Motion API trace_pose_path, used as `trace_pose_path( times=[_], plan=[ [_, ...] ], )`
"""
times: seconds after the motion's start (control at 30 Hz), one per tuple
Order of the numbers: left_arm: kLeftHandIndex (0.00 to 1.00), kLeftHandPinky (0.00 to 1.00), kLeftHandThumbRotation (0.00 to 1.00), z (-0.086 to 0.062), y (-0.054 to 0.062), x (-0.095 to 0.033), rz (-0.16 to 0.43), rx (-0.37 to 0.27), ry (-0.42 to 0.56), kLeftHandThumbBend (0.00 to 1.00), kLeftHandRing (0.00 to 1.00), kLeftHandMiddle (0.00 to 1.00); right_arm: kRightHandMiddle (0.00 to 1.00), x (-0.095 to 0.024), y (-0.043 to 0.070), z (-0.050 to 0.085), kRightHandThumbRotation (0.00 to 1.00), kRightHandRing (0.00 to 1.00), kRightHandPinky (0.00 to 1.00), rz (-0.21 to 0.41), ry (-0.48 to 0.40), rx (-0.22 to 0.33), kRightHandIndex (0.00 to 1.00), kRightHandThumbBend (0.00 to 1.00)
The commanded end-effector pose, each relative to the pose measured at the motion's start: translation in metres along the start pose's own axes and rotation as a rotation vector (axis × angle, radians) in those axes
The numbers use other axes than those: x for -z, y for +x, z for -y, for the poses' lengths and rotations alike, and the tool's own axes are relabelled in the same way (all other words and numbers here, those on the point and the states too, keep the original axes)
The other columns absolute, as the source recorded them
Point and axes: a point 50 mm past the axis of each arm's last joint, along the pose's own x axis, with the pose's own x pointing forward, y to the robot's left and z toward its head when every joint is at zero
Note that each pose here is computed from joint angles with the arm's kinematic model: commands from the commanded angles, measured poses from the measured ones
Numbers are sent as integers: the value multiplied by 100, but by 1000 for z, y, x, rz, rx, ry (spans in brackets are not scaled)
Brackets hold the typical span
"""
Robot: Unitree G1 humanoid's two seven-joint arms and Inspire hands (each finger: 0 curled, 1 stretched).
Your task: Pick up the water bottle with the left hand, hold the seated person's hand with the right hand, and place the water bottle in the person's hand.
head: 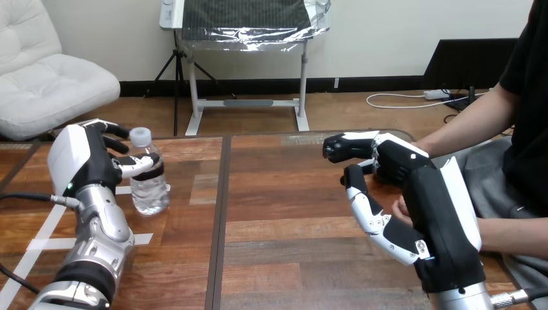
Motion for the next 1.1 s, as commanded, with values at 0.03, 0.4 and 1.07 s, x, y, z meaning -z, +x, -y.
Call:
trace_pose_path(
  times=[0.03,0.4,1.07],
  plan=[
    [51,40,0,-2,5,-18,62,-7,-20,73,44,49,68,-12,9,6,0,63,47,80,-6,17,60,16],
    [51,39,0,0,3,-16,64,-1,-18,74,44,49,67,-12,9,6,0,62,46,87,-6,9,61,16],
    [51,40,0,4,0,-16,78,15,-28,74,44,49,69,-13,9,8,0,64,47,86,-1,9,61,17]
  ],
)
